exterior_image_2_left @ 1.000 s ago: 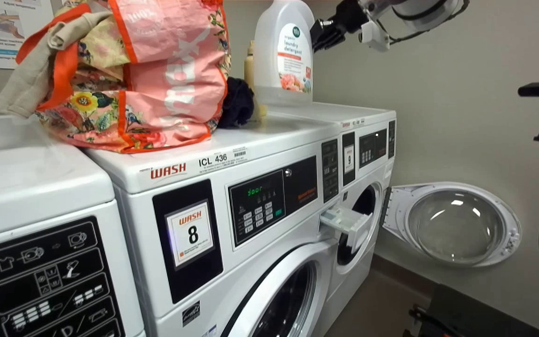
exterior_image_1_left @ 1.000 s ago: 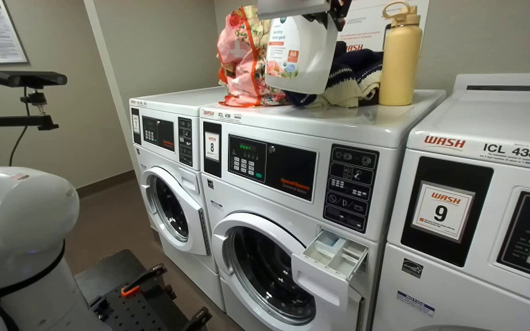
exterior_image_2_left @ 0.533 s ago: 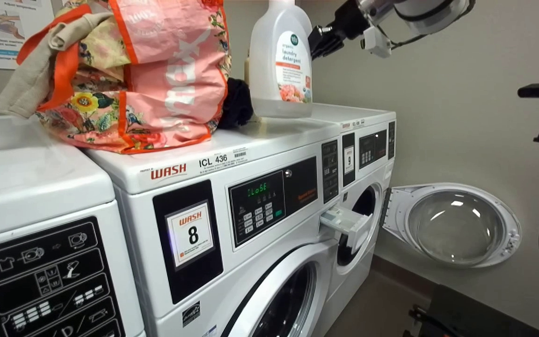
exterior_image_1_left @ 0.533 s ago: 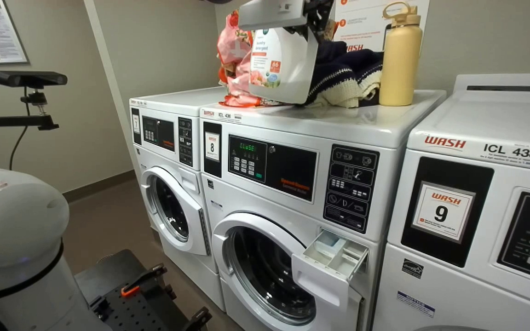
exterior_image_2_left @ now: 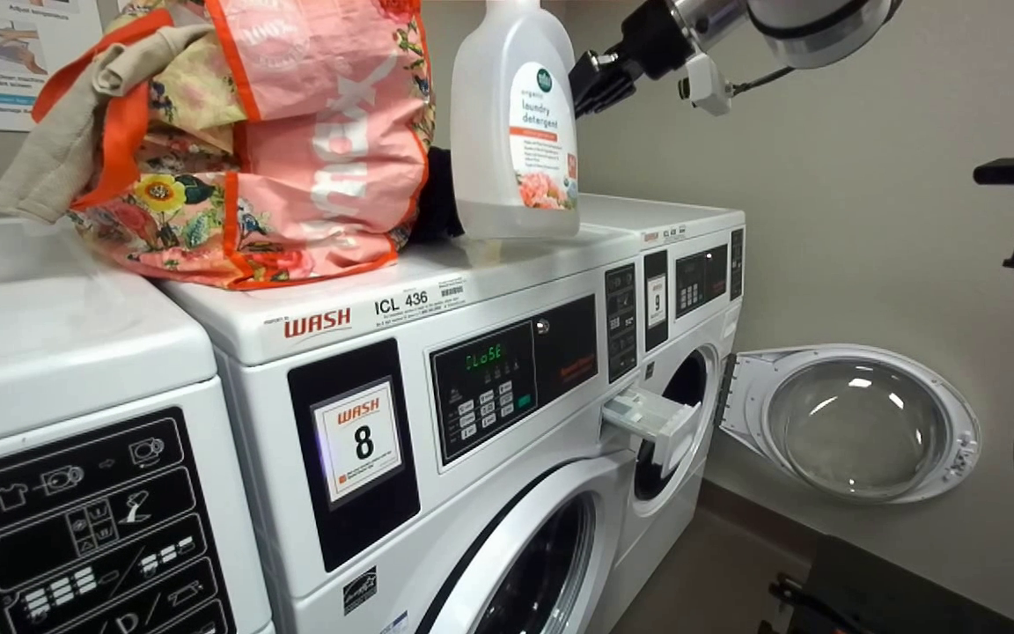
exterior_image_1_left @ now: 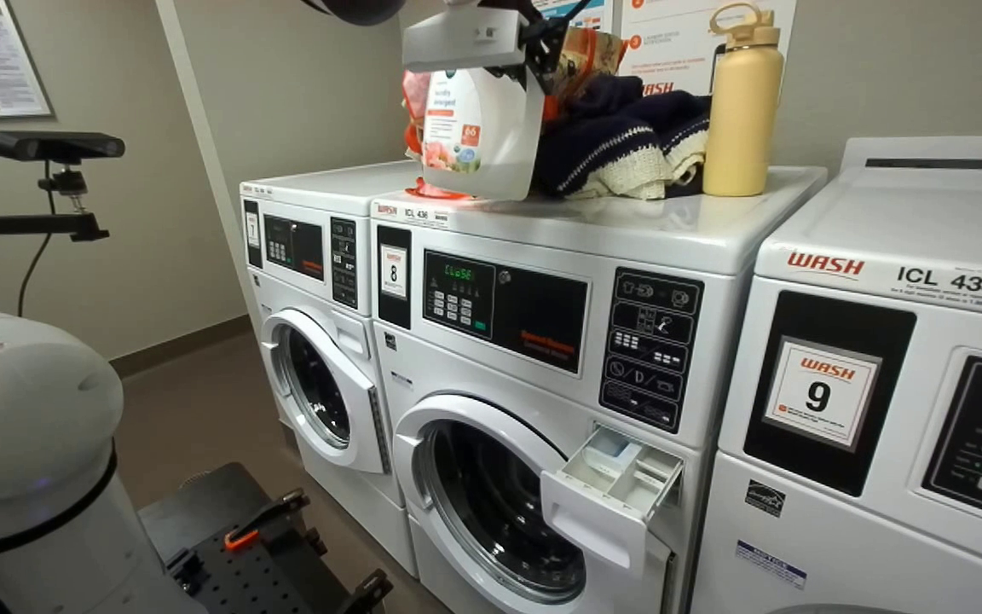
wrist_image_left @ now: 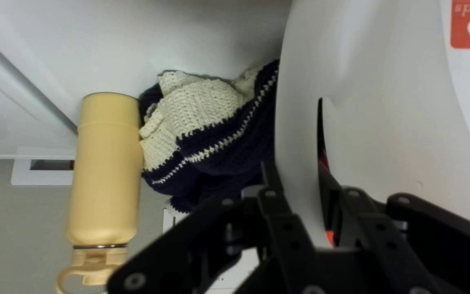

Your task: Move the bottle to the left on the washing machine

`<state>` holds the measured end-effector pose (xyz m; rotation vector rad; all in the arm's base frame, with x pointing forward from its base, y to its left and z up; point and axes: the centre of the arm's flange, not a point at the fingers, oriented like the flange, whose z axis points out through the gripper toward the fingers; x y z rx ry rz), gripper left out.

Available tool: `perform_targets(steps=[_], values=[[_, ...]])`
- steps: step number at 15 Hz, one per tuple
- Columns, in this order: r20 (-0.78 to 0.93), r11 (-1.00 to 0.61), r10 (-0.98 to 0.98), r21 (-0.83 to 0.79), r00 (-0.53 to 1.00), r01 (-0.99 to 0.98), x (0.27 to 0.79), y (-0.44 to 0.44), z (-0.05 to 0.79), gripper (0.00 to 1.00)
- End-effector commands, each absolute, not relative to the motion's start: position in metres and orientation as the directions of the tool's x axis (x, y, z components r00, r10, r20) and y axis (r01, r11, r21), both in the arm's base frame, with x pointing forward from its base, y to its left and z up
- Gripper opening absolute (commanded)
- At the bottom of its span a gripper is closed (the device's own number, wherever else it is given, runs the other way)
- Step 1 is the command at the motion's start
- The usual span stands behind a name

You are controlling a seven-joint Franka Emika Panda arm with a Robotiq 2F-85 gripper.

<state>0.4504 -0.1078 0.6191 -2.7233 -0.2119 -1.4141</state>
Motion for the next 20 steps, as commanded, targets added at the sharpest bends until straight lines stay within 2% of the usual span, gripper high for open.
perform_targets(steps=[1, 8, 15, 20], values=[[0.854, -0.980, 0.097, -0.008, 0.511, 0.199, 0.429, -0.086, 0.635, 0.06], [0.871, -0.957, 0.124, -0.022, 0.476, 0.290, 0.440, -0.042, 0.637, 0.06], [0.872, -0.912, 0.137, -0.075, 0.471, 0.403, 0.476, -0.001, 0.626, 0.06], [0.885, -0.913, 0.103, -0.098, 0.454, 0.397, 0.509, 0.014, 0.613, 0.06]])
